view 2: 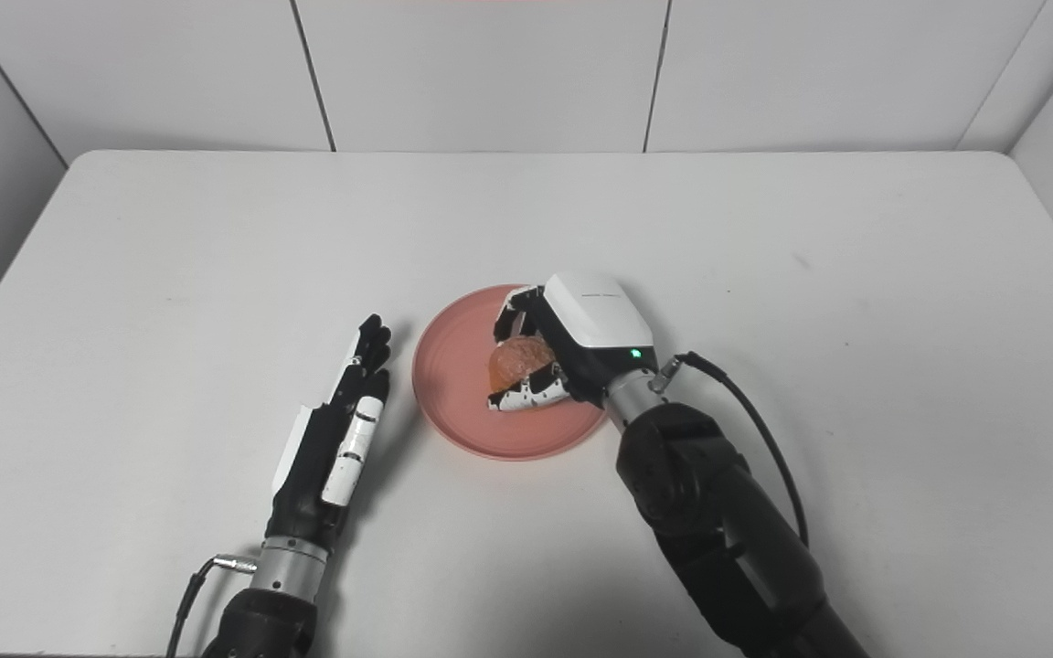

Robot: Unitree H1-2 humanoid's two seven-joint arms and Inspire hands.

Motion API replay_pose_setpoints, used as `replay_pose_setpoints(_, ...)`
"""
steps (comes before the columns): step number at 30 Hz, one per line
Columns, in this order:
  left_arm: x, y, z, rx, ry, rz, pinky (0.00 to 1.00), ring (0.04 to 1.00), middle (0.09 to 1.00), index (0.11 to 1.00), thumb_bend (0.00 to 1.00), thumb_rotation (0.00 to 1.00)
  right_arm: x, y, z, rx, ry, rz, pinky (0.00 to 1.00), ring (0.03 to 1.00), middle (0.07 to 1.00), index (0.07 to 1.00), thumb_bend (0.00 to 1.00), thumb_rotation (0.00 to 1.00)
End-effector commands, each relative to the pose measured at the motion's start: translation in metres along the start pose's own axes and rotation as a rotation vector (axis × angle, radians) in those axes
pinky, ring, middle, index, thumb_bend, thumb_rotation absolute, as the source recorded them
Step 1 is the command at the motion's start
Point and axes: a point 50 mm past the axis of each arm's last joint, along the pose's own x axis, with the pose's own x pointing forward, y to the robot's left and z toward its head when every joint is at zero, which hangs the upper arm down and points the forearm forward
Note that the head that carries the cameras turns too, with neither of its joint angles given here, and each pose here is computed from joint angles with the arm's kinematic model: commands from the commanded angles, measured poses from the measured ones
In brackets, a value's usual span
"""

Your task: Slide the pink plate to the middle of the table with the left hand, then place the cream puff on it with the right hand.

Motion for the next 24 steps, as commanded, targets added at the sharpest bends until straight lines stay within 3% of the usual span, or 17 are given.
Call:
replay_pose_setpoints(1, -0.007, -0.009, -0.009, -0.022, 0.039, -0.009, 0.97, 0.993, 0.998, 0.993, 0.43, 1.0, 0.001, -0.012, 0.009, -0.047, -0.072, -0.025, 0.42, 0.524, 0.596, 0.606, 0.7, 0.31)
replay_pose_setpoints(2, -0.007, -0.009, -0.009, -0.022, 0.037, -0.008, 0.97, 0.993, 0.998, 0.993, 0.43, 1.0, 0.001, -0.013, 0.01, -0.059, -0.069, -0.012, 0.42, 0.527, 0.599, 0.614, 0.71, 0.32)
replay_pose_setpoints(4, -0.007, -0.009, -0.009, -0.027, 0.039, -0.006, 0.97, 0.99, 0.997, 0.991, 0.43, 1.0, -0.001, -0.015, 0.01, -0.083, -0.071, 0.005, 0.37, 0.504, 0.608, 0.729, 0.81, 0.43)
replay_pose_setpoints(6, -0.006, -0.01, -0.009, -0.031, 0.041, -0.005, 0.97, 0.991, 0.998, 0.991, 0.44, 1.0, -0.003, -0.017, 0.01, -0.099, -0.079, 0.017, 0.38, 0.551, 0.673, 0.815, 0.86, 0.51)
replay_pose_setpoints(11, -0.006, -0.01, -0.009, -0.033, 0.038, -0.008, 0.97, 0.994, 1.0, 0.995, 0.42, 1.0, -0.006, -0.021, 0.007, -0.074, -0.113, 0.014, 0.68, 0.822, 0.9, 0.939, 0.95, 0.59)
replay_pose_setpoints(20, -0.006, -0.009, -0.01, -0.032, 0.04, -0.011, 0.97, 0.994, 1.0, 0.994, 0.43, 1.0, -0.015, -0.029, 0.006, -0.036, -0.164, -0.021, 0.82, 0.91, 0.956, 0.995, 0.99, 0.71)
replay_pose_setpoints(24, -0.006, -0.009, -0.01, -0.028, 0.038, -0.008, 0.97, 0.993, 1.0, 0.993, 0.42, 1.0, -0.02, -0.032, 0.005, -0.008, -0.17, -0.045, 0.84, 0.921, 0.959, 1.0, 0.99, 0.73)
